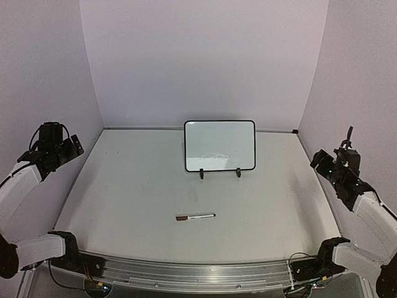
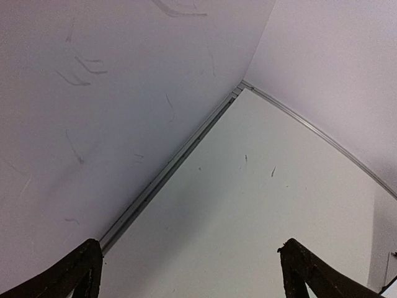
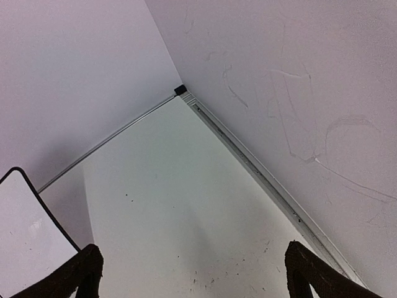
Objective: Write a sentence on the whiteboard
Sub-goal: Move the whiteboard stand to the center of the board.
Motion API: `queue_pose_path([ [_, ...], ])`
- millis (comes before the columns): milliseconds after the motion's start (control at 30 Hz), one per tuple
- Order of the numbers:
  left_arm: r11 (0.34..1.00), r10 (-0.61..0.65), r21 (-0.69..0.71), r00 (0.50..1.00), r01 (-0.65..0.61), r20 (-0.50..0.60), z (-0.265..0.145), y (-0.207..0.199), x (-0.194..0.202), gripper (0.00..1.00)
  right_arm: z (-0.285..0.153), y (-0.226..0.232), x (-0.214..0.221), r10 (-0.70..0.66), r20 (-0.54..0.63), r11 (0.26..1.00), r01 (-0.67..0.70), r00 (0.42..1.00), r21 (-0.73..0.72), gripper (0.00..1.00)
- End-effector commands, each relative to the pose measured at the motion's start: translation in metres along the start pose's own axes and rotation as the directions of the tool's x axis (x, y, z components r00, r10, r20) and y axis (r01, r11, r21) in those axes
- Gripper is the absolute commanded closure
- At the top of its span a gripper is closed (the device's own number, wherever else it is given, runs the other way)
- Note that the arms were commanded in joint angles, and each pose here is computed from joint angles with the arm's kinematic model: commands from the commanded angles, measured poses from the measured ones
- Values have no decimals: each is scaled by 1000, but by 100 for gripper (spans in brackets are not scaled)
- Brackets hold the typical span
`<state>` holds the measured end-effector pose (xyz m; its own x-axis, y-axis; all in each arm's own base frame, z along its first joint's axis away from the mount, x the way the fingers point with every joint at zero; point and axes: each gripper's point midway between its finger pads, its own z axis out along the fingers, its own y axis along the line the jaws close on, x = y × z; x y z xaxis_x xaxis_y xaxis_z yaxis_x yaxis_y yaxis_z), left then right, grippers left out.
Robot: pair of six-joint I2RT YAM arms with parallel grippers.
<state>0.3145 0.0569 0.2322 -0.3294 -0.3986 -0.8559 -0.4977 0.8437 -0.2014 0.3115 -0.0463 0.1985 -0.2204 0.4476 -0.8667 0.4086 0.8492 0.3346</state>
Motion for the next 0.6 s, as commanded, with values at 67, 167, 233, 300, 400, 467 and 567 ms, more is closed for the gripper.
queue_pose_path([
  [67, 989, 34, 147, 994, -19, -101, -9, -34, -6, 0, -6, 41, -3, -58, -80, 981, 42, 995, -188, 2],
  [167, 941, 96, 338, 979, -31, -180, -15, -71, 3, 0, -9, 54, 0, -105, -133, 967, 70, 986, -246, 2],
  [233, 896, 115, 445, 969, -6, -219, -26, -93, 5, 0, -10, 61, 4, -128, -166, 959, 79, 978, -273, 2],
  [300, 864, 136, 503, 959, 6, -247, -36, -106, 5, 0, -10, 69, 8, -146, -200, 950, 81, 969, -300, 2],
  [400, 840, 199, 542, 944, -26, -262, -52, -115, -7, 0, -8, 81, 25, -179, -268, 944, 88, 946, -319, 4],
  [467, 818, 240, 571, 940, -62, -242, -66, -121, -21, 0, -9, 97, 42, -233, -313, 927, 113, 921, -357, 7],
  [567, 800, 286, 585, 942, -134, -175, -81, -119, -36, 0, -7, 120, 76, -344, -372, 902, 193, 862, -386, 11],
])
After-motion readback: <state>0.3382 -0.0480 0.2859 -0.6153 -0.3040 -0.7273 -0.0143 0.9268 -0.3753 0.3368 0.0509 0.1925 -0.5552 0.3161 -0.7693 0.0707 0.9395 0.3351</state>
